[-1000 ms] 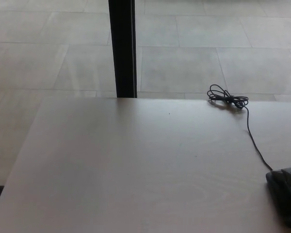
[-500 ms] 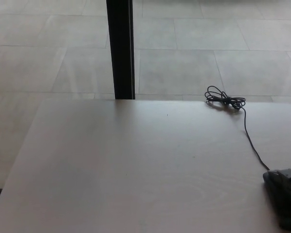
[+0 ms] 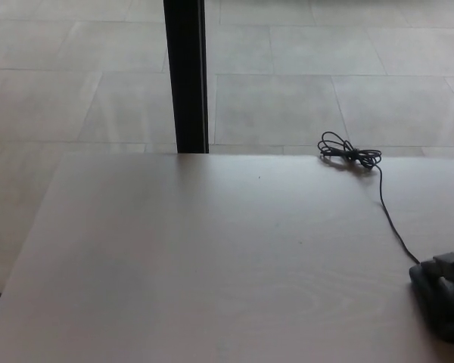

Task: The robot uses its right fingers to click on the left button of the black mouse placed on the table.

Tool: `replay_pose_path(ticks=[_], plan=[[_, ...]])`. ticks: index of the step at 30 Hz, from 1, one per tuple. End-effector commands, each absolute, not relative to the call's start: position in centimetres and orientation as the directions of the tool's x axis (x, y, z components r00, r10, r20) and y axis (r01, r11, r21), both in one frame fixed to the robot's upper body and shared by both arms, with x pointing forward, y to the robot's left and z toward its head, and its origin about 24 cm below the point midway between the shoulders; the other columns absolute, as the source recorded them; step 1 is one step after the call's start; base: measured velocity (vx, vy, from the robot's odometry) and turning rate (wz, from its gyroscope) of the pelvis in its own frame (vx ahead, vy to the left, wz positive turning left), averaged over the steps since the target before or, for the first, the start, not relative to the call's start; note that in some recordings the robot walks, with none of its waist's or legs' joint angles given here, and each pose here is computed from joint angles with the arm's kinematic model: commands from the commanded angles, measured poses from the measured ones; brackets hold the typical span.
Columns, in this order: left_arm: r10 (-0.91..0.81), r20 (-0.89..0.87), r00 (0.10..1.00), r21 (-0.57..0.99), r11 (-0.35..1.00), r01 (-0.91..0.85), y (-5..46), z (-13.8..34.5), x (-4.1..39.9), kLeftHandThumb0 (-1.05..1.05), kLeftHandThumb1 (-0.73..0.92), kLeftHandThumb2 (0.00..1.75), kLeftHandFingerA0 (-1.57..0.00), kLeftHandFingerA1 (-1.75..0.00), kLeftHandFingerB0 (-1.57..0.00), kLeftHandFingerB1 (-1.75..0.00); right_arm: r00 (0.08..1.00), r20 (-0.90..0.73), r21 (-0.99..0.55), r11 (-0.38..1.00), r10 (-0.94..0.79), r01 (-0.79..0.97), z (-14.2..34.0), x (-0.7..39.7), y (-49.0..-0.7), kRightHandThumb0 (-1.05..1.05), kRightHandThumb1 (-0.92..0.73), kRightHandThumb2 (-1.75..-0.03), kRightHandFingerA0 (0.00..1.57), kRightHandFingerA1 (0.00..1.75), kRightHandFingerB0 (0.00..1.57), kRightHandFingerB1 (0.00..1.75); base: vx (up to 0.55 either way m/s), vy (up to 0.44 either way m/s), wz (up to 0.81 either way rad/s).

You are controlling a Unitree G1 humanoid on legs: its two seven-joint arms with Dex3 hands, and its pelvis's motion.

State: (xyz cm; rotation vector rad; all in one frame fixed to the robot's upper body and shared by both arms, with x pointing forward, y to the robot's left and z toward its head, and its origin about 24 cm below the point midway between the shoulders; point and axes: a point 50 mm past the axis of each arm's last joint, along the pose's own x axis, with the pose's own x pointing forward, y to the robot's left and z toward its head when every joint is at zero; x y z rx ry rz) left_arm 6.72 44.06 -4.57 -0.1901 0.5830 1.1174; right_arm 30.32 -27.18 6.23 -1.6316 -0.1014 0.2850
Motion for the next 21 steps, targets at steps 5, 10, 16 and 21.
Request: replay_pose_path(ticks=[5, 10, 16, 21], plan=[[0.802, -0.514, 0.304, 0.17, 0.443, -0.88, 44.6, -4.1, 6.4, -0.74, 0.73, 0.62, -0.69, -0.57, -0.55, -0.49, 0.967, 0.038, -0.999, -0.009, 0.252, 0.042, 14.8, 33.4, -26.3, -0.72, -0.85, -0.66, 0.26, 0.45, 0.42, 0.37, 0.0, 0.0, 0.0], [0.807, -0.51, 0.299, 0.186, 0.443, -0.877, 44.6, -4.0, 6.3, -0.75, 0.72, 0.62, -0.74, -0.59, -0.6, -0.49, 0.967, 0.082, -0.996, 0.063, 0.242, 0.069, 15.7, 33.2, -26.1, -0.74, -0.85, -0.66, 0.28, 0.46, 0.43, 0.36, 0.0, 0.0, 0.0], [0.803, -0.52, 0.291, 0.199, 0.445, -0.873, 44.4, -4.4, 5.8, -0.75, 0.72, 0.62, -0.74, -0.59, -0.58, -0.49, 0.974, 0.085, -0.995, 0.068, 0.21, 0.072, 15.0, 32.1, -27.4, -0.68, -0.8, -0.64, 0.33, 0.48, 0.46, 0.39, 0.0, 0.0, 0.0], [0.801, -0.526, 0.287, 0.182, 0.435, -0.882, 44.3, -4.5, 5.7, -0.76, 0.71, 0.62, -0.77, -0.61, -0.58, -0.49, 0.987, 0.105, -0.989, 0.115, 0.12, 0.091, 15.4, 31.4, -29.9, -0.68, -0.77, -0.64, 0.31, 0.44, 0.44, 0.38, 0.0, 0.0, 0.0]])
